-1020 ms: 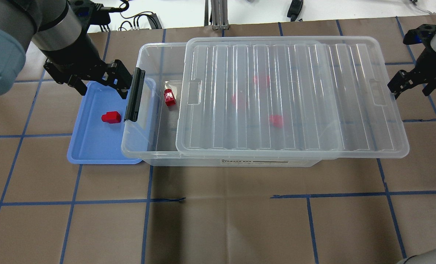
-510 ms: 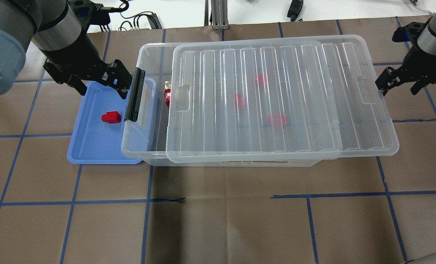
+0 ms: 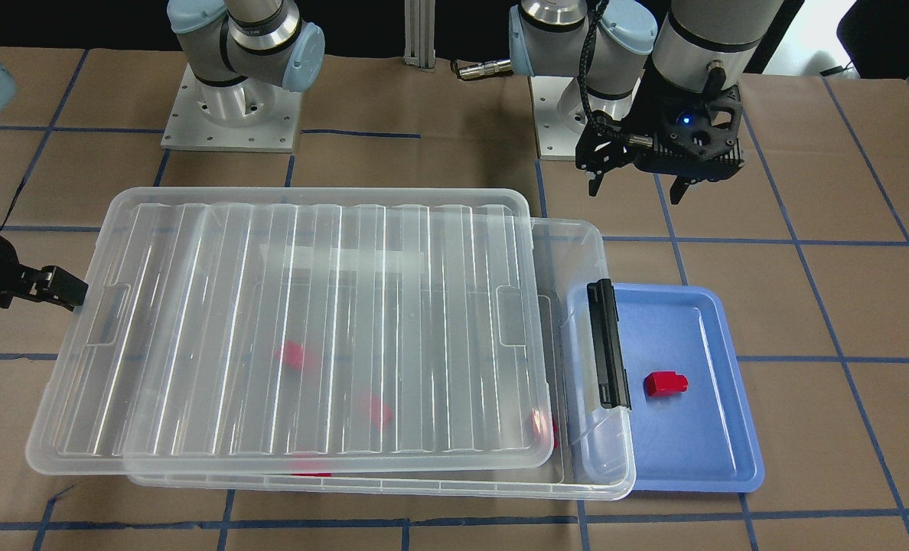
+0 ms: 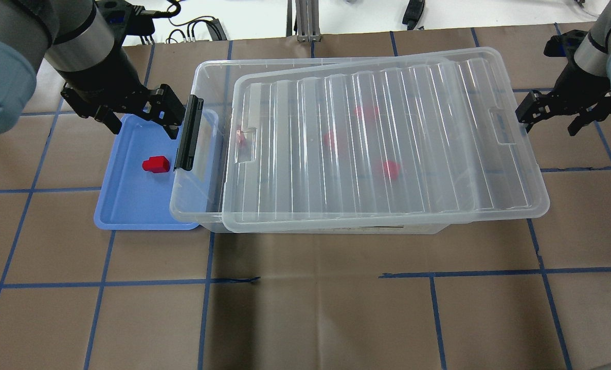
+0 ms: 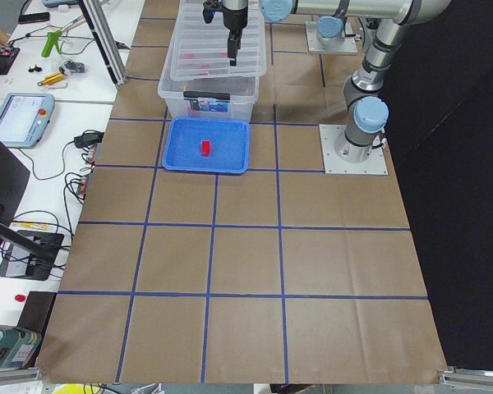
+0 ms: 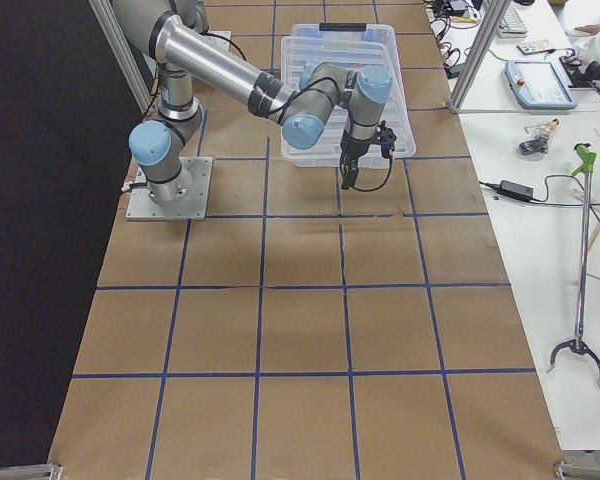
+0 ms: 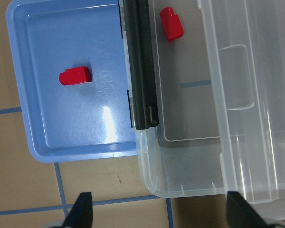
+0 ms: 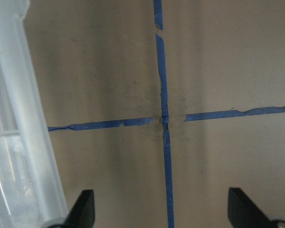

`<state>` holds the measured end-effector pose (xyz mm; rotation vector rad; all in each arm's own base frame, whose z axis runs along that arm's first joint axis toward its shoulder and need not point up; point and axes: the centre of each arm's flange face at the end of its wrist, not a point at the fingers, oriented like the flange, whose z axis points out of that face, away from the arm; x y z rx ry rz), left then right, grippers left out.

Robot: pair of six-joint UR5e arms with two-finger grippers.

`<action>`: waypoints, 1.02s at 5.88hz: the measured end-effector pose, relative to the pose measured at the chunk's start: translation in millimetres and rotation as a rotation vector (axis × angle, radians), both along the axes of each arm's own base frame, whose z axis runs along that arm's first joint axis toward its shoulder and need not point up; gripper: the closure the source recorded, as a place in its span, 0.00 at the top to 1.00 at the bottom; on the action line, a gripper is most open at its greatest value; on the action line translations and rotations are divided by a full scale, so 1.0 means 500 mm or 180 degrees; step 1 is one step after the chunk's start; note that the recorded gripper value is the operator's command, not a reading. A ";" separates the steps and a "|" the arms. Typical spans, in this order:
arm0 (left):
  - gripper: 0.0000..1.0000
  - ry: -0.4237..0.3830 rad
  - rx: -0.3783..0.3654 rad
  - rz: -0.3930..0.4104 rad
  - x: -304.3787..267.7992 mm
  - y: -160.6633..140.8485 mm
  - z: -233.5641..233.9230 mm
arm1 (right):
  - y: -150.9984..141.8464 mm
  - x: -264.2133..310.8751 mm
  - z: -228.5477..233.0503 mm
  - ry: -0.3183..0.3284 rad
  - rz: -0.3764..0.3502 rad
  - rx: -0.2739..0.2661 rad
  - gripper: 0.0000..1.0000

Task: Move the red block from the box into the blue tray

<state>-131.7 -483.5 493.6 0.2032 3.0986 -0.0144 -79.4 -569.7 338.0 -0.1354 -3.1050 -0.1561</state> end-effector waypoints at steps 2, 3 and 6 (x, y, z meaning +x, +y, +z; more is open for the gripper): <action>0.98 -0.0003 0.0001 -0.0008 0.000 0.000 0.000 | 0.005 0.051 0.015 -0.0036 -0.0191 -0.0012 1.00; 0.98 -0.0003 0.0003 -0.0011 0.000 0.000 -0.001 | 0.005 0.085 0.022 -0.0023 -0.0246 -0.0021 1.00; 0.98 -0.0001 0.0006 -0.0014 0.000 0.000 -0.002 | 0.005 0.119 0.032 -0.0012 -0.0262 -0.0036 1.00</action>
